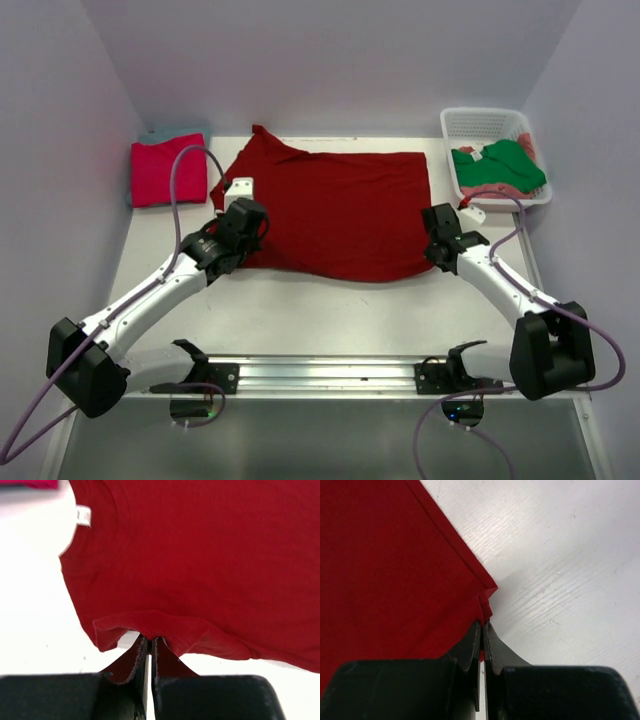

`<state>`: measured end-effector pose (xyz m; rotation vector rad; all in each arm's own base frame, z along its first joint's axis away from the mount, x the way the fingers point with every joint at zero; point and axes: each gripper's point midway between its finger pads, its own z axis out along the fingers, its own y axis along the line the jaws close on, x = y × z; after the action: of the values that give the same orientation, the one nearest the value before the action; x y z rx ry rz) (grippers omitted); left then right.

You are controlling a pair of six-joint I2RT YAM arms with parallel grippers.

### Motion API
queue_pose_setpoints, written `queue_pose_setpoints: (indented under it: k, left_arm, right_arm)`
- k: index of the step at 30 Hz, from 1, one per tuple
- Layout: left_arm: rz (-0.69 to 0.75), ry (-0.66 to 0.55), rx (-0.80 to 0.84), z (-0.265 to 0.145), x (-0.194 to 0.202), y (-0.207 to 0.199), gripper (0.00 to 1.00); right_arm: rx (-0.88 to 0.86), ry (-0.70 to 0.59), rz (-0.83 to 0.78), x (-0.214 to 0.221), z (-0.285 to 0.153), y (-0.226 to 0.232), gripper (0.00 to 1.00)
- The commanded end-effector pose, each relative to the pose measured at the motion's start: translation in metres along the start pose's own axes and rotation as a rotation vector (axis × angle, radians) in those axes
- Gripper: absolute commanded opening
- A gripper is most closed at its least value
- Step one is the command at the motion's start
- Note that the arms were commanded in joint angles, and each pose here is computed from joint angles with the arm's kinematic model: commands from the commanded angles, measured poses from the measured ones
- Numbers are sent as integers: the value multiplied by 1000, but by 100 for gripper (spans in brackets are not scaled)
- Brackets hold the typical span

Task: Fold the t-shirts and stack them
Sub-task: Fold the flattened tshirt in 1/3 of the way

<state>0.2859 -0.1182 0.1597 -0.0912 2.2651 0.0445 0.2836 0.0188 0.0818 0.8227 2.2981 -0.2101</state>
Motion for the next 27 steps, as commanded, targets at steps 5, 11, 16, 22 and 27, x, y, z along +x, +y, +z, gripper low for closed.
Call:
queue_pose_setpoints:
  k: [5, 11, 16, 22, 27]
  left_arm:
    - [-77, -179, -57, 4, -69, 19, 0]
    - [-89, -184, -81, 25, -79, 26, 0]
    - [-88, -168, -52, 50, -82, 13, 0]
    - [-81, -172, -32, 68, -89, 1, 0]
    - [-78, -186, -67, 71, -95, 7, 0]
  right_arm:
    - [2, -127, 9, -49, 6, 29, 0]
    - [35, -121, -10, -58, 23, 45, 0]
    - [78, -101, -24, -61, 40, 56, 0]
    - [103, -131, -11, -72, 44, 57, 0]
    - [132, -147, -1, -79, 54, 57, 0]
